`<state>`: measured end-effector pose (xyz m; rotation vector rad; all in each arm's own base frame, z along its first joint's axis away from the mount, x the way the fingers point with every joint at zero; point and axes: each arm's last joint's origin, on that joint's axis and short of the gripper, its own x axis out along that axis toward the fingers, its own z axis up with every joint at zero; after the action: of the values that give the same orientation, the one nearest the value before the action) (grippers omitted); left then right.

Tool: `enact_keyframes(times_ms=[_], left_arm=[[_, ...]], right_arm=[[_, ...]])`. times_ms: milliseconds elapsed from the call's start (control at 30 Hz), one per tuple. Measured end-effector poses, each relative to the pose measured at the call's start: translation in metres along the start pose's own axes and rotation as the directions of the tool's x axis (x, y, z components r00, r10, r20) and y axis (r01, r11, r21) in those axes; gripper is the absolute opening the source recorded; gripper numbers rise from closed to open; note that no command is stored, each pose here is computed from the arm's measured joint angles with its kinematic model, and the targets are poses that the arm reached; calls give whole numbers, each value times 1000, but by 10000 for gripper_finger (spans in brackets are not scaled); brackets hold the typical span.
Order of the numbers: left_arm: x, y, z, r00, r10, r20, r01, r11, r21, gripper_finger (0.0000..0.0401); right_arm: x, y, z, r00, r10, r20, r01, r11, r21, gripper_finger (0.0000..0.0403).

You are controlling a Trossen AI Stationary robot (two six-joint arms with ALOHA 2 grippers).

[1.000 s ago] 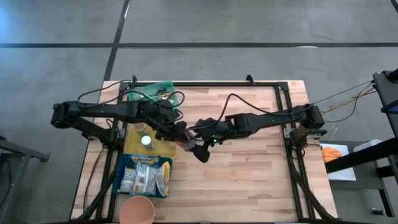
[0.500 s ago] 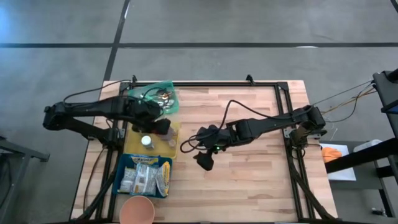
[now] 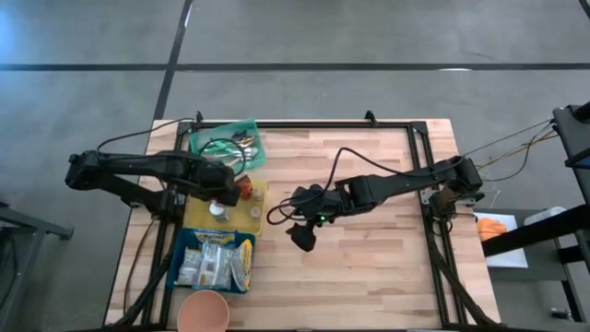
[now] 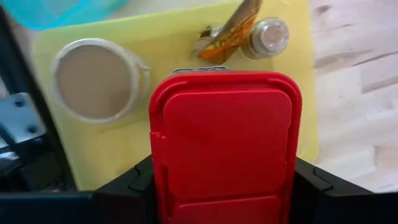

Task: Pick & Place Food Item
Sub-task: Put the red seasoning can into the yellow bin

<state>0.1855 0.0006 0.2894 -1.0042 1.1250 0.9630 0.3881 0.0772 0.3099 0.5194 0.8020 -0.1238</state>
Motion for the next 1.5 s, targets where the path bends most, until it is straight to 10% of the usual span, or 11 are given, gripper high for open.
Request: enact_keyframes(times_ms=[867,1500], left_arm=[[-37,58,-31,996,23,-92,-29,998,-64,209],[15,62,-56,990,131,-50,-138,972,-190,209]], right_arm=[[2,-2,-4,1000,-20,-24,20,1000,-11,302],[2,-3,-5,999,-23,-28,22,1000,-14,302]])
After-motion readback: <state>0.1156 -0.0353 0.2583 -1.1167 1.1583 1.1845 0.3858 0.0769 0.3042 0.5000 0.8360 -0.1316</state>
